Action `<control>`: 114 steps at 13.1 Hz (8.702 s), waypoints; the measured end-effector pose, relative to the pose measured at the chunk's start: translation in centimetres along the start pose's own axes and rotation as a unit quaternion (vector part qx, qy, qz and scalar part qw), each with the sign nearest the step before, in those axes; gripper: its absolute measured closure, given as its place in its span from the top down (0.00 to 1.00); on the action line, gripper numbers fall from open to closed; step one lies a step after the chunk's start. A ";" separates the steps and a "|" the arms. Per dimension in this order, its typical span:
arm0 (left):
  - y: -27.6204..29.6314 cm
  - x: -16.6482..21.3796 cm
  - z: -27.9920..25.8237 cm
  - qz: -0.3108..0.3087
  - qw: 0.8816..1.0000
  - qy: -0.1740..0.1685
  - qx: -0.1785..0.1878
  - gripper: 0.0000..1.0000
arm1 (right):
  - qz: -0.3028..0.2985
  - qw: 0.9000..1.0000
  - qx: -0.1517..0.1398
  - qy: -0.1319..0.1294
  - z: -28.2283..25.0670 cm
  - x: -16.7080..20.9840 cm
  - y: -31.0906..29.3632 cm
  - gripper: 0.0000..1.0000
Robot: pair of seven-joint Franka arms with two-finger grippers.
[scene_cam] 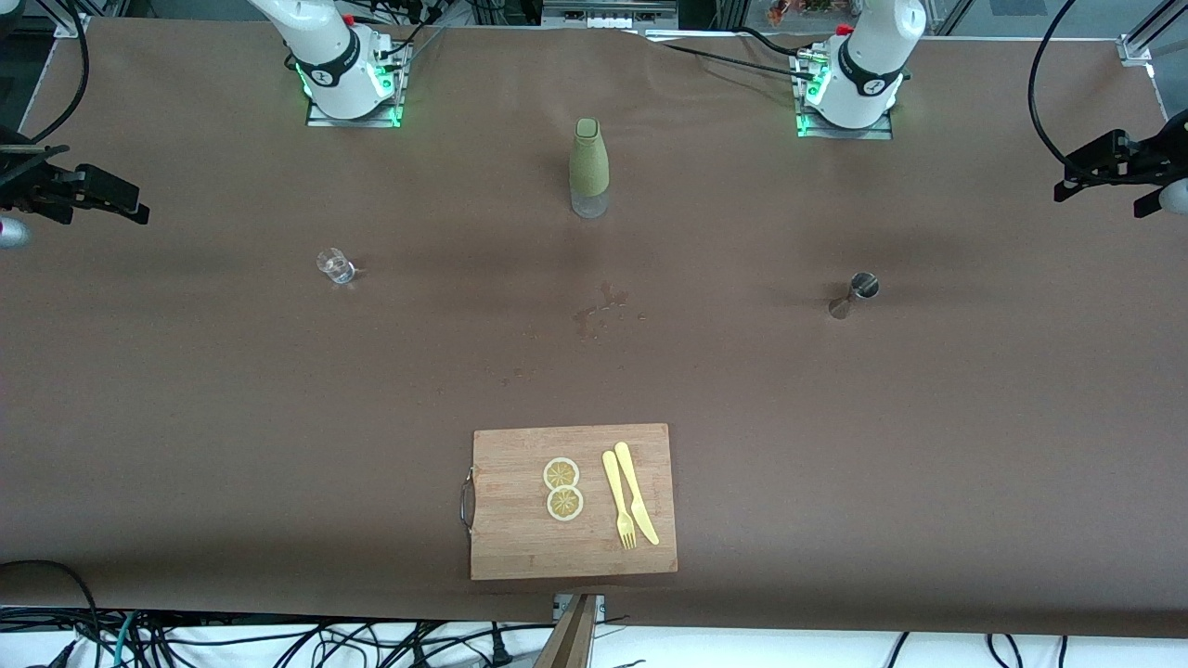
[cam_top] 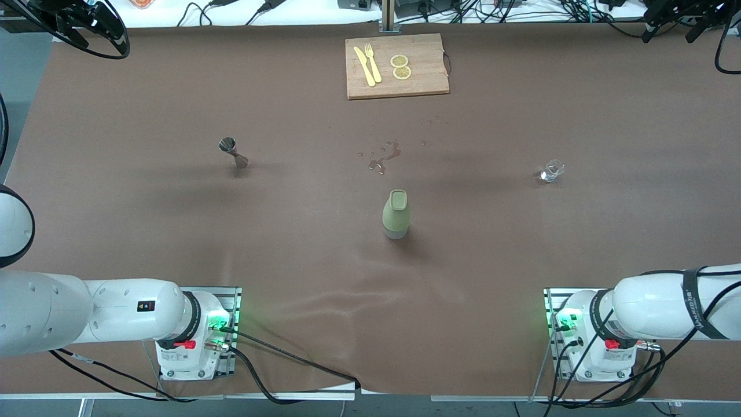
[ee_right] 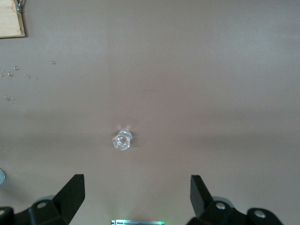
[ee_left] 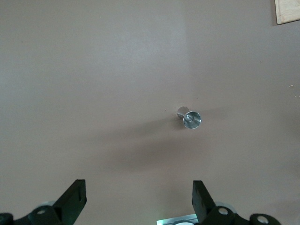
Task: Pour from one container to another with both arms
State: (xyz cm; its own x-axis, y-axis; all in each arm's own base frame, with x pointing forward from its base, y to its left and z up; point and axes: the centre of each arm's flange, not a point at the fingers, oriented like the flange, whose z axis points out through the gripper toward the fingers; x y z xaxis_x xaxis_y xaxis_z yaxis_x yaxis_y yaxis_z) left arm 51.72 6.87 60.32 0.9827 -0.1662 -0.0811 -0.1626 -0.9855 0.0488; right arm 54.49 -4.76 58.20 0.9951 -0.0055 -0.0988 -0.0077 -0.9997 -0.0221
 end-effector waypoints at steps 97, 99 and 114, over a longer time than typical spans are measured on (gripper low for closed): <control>-5.4 2.7 50.9 0.530 0.555 0.498 -0.404 0.21 | -0.619 0.523 0.518 0.274 22.7 10.7 -14.9 0.12; -3.7 5.1 47.4 0.556 0.535 0.498 -0.396 0.21 | -0.630 0.531 0.507 0.252 22.9 10.5 -15.0 0.12; 27.4 14.4 45.1 0.502 0.550 0.555 -0.371 0.21 | -0.657 0.580 0.419 0.239 15.9 8.5 -26.5 0.12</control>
State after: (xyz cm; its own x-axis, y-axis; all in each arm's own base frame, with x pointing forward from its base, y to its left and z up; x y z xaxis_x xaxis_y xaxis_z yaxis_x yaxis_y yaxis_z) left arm 57.40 -24.08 15.63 -0.0536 -0.0849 0.9949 -0.9963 -0.0626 -0.0590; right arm 61.61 22.03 42.12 0.1095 0.5433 0.8324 0.9417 0.2112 -0.2618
